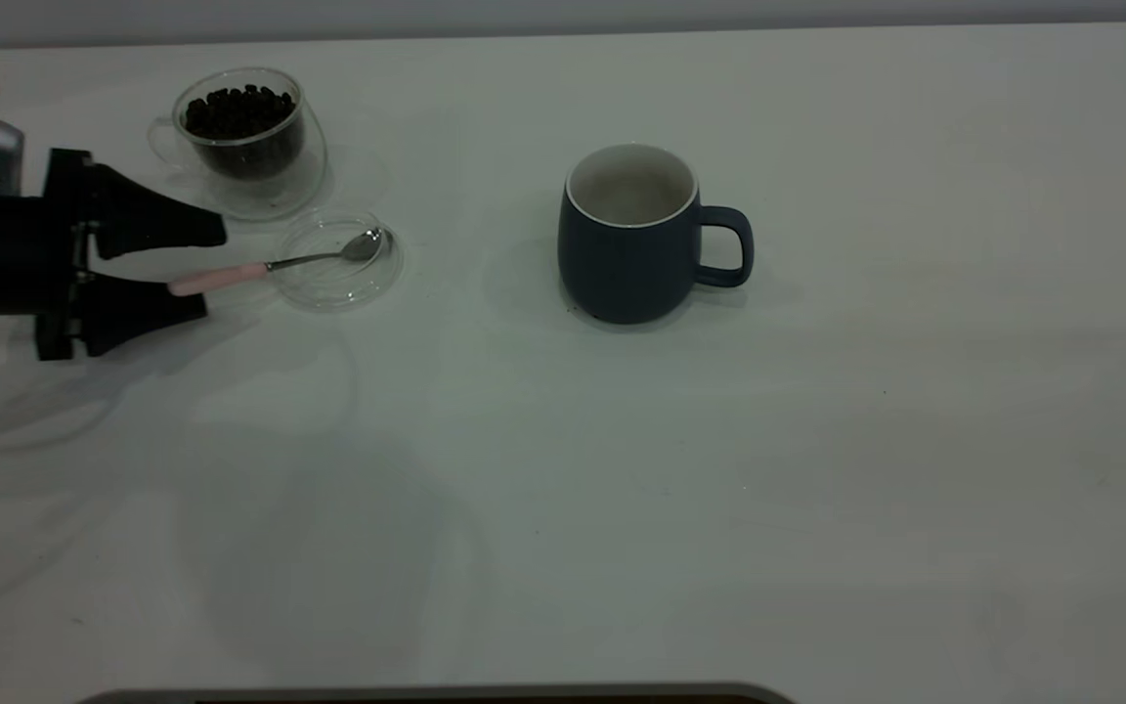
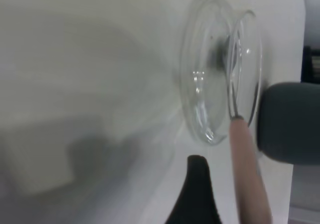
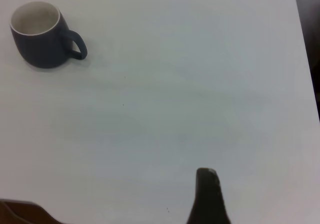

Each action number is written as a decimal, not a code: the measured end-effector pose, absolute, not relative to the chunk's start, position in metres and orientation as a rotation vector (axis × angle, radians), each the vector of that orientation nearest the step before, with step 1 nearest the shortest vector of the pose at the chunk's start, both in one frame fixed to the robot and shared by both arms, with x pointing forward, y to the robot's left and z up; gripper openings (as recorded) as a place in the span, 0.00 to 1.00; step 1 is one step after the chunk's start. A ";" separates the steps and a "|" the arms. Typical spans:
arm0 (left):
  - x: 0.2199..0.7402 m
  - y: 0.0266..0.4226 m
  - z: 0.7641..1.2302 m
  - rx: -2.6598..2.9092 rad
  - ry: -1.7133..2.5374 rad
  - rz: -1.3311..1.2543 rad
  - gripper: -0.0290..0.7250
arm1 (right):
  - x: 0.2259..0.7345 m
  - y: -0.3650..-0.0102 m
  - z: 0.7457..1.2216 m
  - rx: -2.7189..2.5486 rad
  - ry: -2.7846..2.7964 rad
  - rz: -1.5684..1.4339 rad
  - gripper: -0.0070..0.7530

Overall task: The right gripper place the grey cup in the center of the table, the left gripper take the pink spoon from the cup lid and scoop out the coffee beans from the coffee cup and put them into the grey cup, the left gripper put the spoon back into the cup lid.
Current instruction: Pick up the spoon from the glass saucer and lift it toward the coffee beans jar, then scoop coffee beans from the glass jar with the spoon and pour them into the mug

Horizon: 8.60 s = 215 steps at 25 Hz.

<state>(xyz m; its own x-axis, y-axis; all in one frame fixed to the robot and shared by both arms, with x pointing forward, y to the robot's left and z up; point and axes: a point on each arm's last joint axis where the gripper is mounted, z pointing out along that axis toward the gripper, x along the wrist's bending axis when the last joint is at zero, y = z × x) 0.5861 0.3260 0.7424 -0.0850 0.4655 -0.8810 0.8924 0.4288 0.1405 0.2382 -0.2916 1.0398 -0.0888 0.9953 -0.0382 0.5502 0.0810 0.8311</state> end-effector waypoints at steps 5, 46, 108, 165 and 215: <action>0.585 0.316 0.733 1.149 1.707 -0.589 0.91 | 0.238 -0.292 1.040 1.539 1.717 0.880 0.79; 0.591 0.335 0.784 1.415 1.657 -0.482 0.19 | 0.238 -0.292 1.040 1.539 1.717 0.880 0.79; 0.639 0.353 0.845 1.491 1.700 -0.089 0.19 | 0.238 -0.292 1.040 1.539 1.718 0.879 0.79; 0.617 0.379 0.835 1.080 1.532 -0.535 0.19 | 0.238 -0.292 1.040 1.539 1.718 0.879 0.79; 0.620 0.198 0.825 1.629 1.143 -0.525 0.19 | 0.238 -0.292 1.040 1.539 1.718 0.879 0.79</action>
